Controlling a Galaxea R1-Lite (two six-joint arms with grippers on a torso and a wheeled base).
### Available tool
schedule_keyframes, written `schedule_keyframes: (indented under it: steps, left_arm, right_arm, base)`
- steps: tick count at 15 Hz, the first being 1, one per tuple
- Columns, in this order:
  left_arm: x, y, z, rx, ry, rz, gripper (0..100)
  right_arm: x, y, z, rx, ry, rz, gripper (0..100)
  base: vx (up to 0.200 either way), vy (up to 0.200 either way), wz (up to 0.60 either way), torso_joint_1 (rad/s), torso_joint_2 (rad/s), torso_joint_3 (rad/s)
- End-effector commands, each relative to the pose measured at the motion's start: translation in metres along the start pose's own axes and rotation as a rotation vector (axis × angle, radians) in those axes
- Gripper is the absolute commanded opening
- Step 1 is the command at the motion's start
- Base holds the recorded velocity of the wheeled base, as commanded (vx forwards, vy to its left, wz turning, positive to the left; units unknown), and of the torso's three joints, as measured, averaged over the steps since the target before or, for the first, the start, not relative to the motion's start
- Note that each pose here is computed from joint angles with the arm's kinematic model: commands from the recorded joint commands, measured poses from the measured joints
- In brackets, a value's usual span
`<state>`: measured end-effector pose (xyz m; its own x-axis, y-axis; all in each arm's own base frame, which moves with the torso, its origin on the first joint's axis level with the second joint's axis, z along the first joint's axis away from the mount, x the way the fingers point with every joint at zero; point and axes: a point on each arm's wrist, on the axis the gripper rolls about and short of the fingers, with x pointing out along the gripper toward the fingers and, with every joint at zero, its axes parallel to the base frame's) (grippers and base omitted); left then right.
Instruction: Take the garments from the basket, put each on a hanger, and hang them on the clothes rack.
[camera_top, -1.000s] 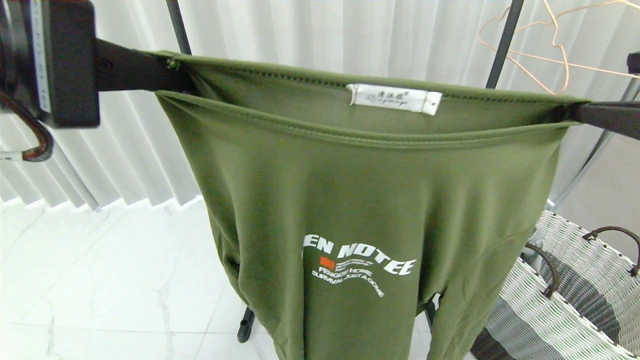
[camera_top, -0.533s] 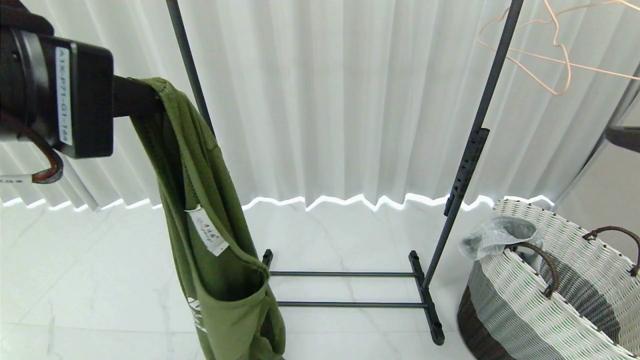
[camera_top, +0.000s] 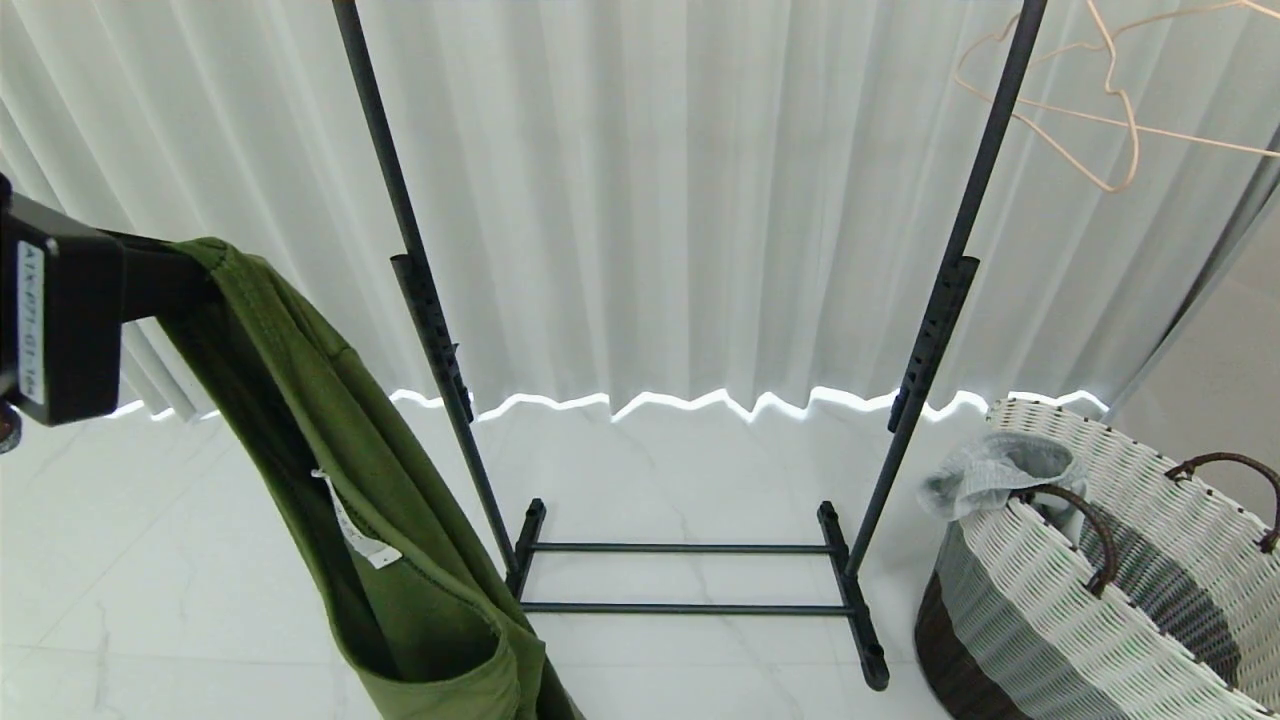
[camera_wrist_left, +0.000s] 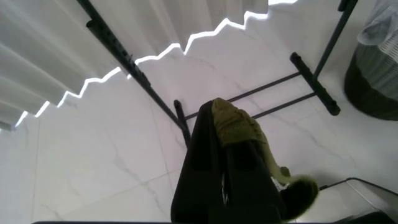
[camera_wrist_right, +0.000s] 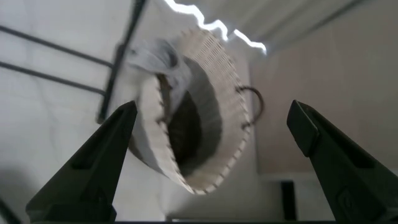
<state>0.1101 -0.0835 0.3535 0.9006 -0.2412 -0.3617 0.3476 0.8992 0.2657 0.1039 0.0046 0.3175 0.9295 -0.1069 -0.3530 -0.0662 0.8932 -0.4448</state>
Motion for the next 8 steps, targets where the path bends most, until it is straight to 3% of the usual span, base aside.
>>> schedule_keyframes:
  steps: [1, 8]
  left_arm:
    - [-0.0057, 0.0042, -0.0046, -0.010, -0.004, 0.011, 0]
    - [-0.0047, 0.0042, -0.0077, 0.000, 0.007, 0.011, 0]
  right_arm:
    - [0.0005, -0.0038, -0.0100, -0.005, 0.050, -0.057, 100]
    - [-0.0071, -0.0048, -0.0184, 0.012, 0.062, -0.094, 100]
  base:
    - [0.000, 0.000, 0.00, 0.000, 0.00, 0.000]
    - [0.000, 0.000, 0.00, 0.000, 0.00, 0.000]
